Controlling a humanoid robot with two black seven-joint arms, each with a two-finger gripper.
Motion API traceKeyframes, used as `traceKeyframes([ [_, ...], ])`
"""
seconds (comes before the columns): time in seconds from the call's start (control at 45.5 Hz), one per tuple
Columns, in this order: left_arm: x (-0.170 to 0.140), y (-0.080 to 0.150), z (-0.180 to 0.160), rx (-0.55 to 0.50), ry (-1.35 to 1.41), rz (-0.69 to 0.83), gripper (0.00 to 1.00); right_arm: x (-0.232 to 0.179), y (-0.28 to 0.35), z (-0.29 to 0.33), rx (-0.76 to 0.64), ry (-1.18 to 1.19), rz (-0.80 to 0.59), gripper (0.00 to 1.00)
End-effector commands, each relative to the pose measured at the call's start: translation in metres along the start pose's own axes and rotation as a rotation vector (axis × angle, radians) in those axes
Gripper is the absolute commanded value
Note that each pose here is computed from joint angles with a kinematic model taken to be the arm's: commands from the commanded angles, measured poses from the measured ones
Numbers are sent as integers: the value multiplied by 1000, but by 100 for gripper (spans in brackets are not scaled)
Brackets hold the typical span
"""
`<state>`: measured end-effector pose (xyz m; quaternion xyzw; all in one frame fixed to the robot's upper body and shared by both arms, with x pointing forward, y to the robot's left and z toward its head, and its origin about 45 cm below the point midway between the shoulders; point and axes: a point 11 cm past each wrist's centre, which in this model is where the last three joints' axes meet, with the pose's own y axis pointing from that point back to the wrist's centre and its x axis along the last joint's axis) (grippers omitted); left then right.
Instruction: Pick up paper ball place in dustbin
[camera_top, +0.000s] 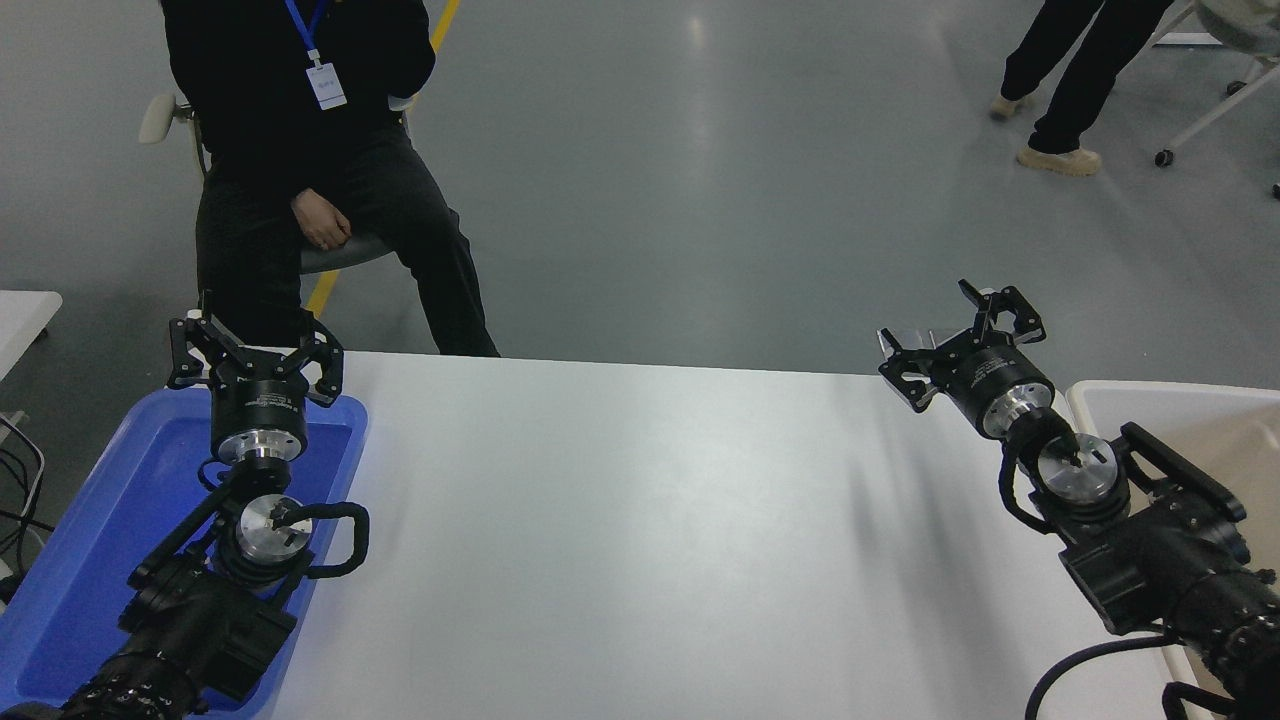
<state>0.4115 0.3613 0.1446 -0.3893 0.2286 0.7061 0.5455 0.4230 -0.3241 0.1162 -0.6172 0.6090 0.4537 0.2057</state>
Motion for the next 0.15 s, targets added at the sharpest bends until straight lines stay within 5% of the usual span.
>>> traceKeyframes([
  [0.0, 0, 0, 0, 0, -1, 1, 99, 9, 5, 5, -3, -15, 10, 100],
  [0.132, 0, 0, 0, 0, 0, -1, 99, 9, 5, 5, -2, -16, 10, 100],
])
